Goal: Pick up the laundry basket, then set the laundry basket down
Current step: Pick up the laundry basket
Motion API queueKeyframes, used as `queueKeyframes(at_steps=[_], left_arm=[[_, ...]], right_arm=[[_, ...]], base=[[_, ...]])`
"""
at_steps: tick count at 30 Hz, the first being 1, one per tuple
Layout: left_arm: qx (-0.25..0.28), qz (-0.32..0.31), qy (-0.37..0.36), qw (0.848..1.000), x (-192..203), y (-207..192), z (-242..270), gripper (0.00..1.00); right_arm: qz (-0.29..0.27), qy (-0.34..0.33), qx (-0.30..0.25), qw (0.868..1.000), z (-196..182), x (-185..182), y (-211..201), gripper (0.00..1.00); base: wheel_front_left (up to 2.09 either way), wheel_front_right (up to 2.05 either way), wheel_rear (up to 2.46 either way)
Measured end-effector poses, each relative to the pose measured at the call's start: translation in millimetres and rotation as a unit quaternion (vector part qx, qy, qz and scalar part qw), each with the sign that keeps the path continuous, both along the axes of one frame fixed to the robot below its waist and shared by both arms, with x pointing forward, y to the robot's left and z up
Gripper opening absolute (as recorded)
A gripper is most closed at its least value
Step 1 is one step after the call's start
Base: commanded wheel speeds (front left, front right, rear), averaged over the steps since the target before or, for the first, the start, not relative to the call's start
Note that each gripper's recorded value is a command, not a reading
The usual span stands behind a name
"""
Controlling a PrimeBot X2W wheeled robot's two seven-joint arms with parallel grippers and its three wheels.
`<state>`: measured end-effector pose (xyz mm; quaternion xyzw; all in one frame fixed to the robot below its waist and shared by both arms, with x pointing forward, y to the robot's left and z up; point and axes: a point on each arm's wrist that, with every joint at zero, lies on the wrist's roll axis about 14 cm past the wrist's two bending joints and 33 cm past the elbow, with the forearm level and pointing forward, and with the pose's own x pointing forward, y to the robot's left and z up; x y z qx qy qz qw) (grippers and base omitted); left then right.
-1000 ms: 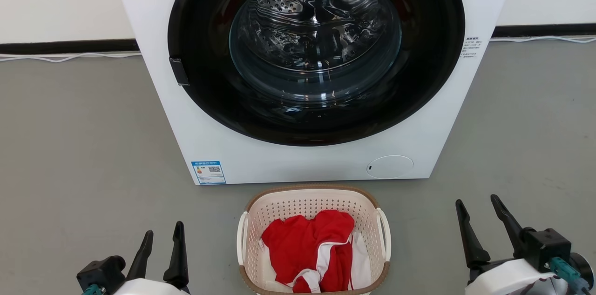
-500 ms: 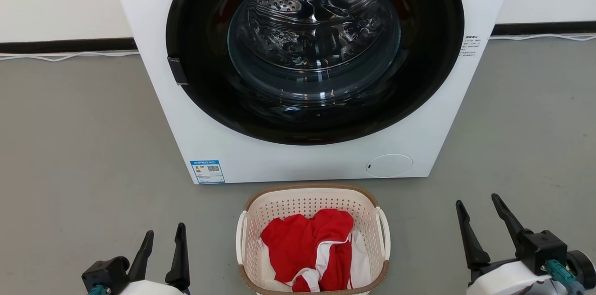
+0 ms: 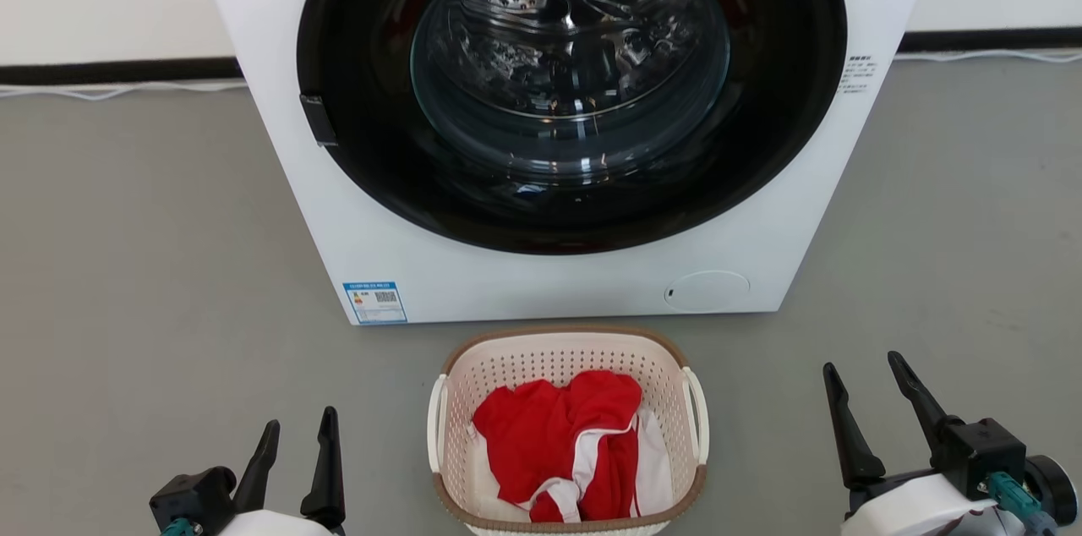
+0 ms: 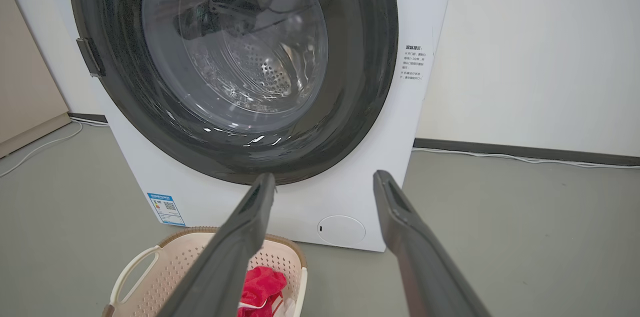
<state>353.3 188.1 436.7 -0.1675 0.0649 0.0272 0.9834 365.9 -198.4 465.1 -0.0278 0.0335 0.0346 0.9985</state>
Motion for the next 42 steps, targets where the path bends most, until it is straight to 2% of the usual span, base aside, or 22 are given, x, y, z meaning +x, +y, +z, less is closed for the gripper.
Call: queueKeyframes(at_steps=[5,12,23,31,37,42], left_arm=[[0.0,-0.002,0.012,1.0,4,-1,-8,1.0],[-0.002,-0.011,0.029,1.0,23,-7,-20,1.0],[-0.005,-0.05,0.093,0.994,66,-32,-67,1.0],[0.003,-0.09,0.178,0.98,88,-54,-125,1.0],[0.007,-0.102,0.211,0.972,114,-60,-156,1.0],[0.004,-0.104,0.247,0.963,121,-61,-188,1.0]], right_arm=[[0.0,0.015,0.002,1.0,-10,3,1,1.0],[-0.014,0.028,0.007,0.999,-20,29,-2,1.0],[-0.013,0.113,0.012,0.993,-81,66,7,1.0],[0.016,0.211,0.004,0.977,-148,87,26,1.0],[0.033,0.254,0.004,0.967,-186,104,38,1.0],[0.038,0.282,0.004,0.959,-215,112,41,1.0]], base=[[0.0,0.0,0.0],[0.0,0.0,0.0],[0.0,0.0,0.0],[0.0,0.0,0.0],[0.0,0.0,0.0],[0.0,0.0,0.0]])
